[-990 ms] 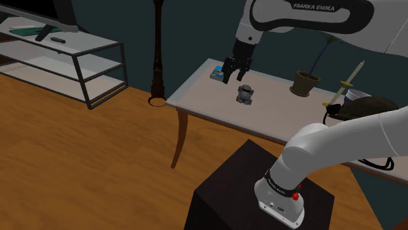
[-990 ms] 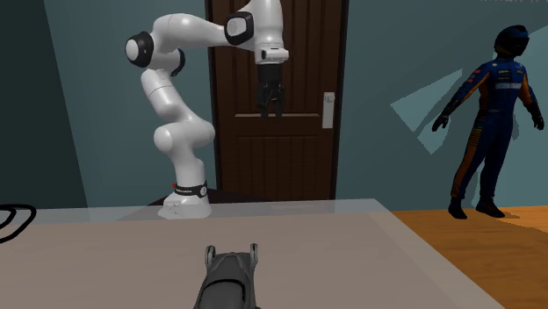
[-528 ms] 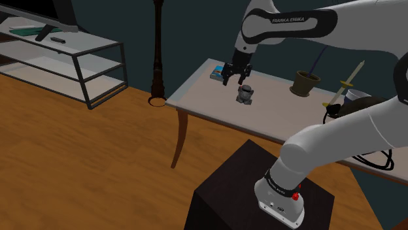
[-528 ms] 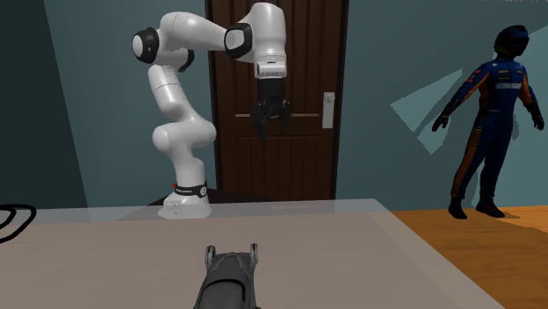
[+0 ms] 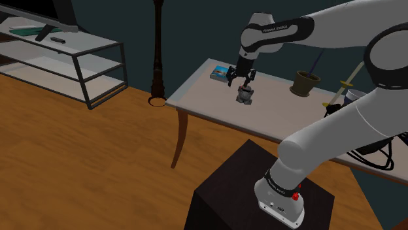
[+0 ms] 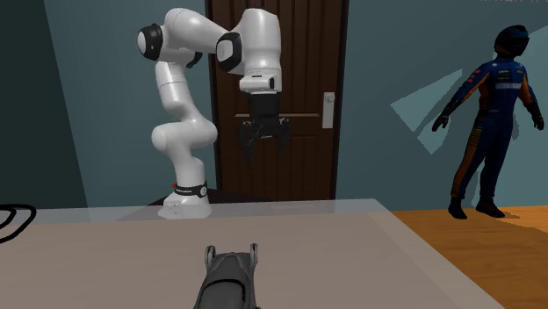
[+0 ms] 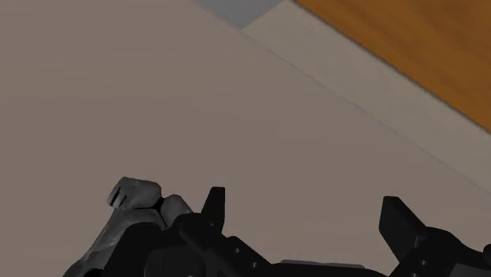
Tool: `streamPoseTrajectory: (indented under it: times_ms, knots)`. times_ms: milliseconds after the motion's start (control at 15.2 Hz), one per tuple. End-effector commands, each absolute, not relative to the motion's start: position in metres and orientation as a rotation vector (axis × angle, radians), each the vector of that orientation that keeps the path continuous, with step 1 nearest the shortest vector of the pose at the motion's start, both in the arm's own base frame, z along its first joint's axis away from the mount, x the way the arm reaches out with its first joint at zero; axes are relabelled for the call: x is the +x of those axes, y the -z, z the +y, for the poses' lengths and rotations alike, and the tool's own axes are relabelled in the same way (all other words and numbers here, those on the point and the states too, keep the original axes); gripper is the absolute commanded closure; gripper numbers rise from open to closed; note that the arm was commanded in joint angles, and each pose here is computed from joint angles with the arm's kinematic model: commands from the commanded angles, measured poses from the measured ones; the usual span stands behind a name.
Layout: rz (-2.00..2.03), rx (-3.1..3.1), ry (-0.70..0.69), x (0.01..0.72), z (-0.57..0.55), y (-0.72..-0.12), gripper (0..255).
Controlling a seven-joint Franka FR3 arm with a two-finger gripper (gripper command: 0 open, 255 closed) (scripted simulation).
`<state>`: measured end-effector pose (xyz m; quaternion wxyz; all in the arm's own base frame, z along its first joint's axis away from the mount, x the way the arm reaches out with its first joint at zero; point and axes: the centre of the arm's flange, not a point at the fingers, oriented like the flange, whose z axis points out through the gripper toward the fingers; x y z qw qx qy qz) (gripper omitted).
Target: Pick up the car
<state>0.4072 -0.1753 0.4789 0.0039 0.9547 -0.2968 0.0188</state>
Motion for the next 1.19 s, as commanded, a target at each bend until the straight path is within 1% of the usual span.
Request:
streamPoseTrajectory:
  times_ms: [0,462,924,1122]
  knots:
    - [-1.025,2.952,-0.063,0.408,-0.197,-0.465,0]
    - [-1.336,2.796,-0.072,0.399,-0.276,-0.426,0]
    - [-1.625,2.608,-0.079,0.372,-0.351,-0.389,0]
    - [-1.629,2.605,-0.079,0.372,-0.352,-0.378,0]
